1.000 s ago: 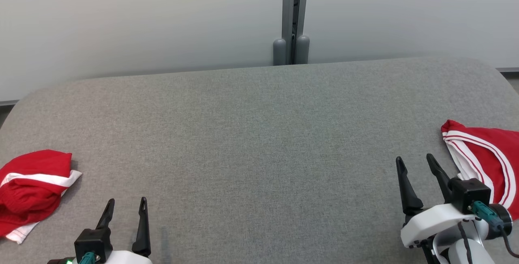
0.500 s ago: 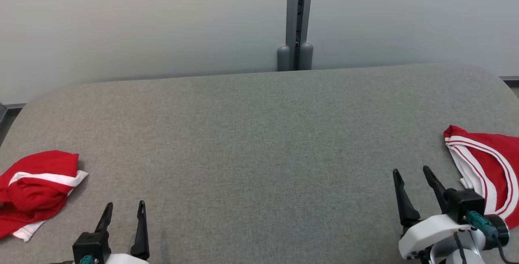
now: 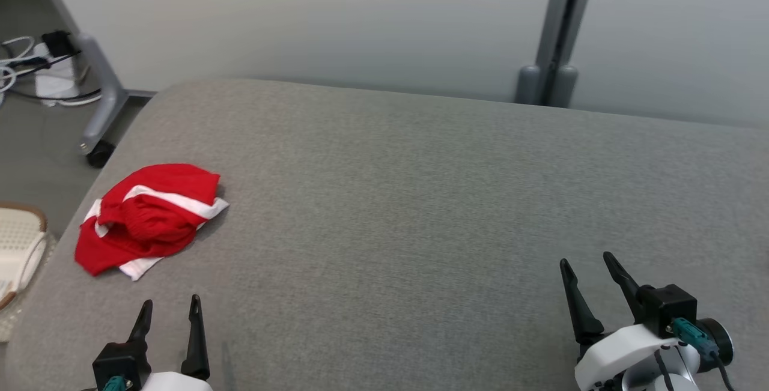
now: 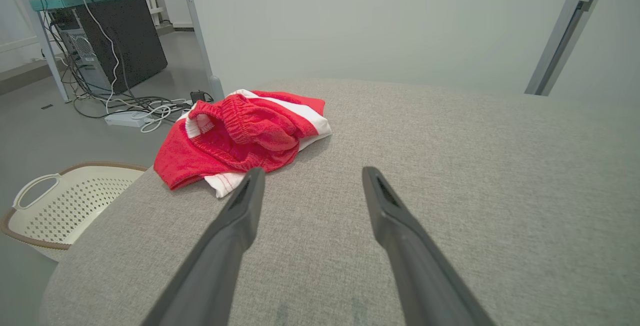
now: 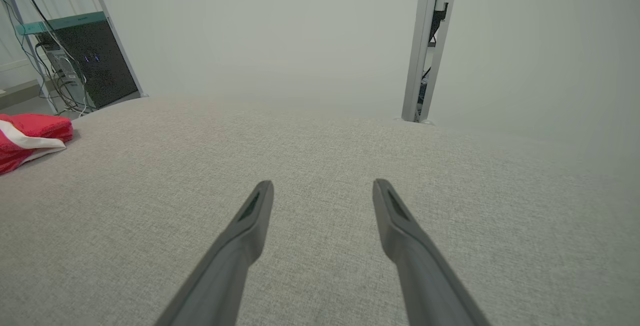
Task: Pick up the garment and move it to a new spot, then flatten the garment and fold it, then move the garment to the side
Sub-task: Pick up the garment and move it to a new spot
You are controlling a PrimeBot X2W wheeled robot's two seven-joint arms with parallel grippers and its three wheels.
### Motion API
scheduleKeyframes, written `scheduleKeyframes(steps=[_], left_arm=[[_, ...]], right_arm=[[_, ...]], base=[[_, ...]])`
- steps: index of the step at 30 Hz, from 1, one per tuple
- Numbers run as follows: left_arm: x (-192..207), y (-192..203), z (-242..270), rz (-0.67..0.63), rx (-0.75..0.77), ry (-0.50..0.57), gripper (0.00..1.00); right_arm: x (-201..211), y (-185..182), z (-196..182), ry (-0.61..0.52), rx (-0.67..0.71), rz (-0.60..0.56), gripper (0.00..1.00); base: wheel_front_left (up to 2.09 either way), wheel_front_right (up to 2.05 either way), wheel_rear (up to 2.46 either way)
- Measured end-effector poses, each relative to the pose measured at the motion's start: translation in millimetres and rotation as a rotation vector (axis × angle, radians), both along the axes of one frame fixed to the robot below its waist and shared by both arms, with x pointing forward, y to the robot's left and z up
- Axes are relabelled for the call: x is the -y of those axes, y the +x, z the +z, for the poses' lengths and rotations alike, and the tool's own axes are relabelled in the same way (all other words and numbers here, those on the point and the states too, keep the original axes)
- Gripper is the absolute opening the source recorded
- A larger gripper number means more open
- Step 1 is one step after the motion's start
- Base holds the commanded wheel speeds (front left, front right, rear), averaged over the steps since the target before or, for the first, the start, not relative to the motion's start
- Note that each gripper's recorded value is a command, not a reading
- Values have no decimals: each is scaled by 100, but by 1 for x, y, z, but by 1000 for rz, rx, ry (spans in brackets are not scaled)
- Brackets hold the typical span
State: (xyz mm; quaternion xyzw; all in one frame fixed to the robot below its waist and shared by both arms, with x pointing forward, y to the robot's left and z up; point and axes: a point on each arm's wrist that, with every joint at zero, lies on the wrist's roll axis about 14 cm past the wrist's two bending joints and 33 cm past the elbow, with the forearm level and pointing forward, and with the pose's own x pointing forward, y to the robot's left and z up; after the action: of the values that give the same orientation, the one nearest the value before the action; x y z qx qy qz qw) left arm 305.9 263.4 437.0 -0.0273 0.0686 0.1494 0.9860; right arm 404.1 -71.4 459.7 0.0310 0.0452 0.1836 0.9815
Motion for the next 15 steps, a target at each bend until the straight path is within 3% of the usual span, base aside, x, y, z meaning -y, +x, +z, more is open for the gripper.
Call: scheduleKeyframes(steps=[15], left_arm=[[-85, -94, -9, 360, -34, -25, 100]], right_arm=[[-115, 7, -6, 30, -24, 311, 100]], base=[[0, 0, 0]])
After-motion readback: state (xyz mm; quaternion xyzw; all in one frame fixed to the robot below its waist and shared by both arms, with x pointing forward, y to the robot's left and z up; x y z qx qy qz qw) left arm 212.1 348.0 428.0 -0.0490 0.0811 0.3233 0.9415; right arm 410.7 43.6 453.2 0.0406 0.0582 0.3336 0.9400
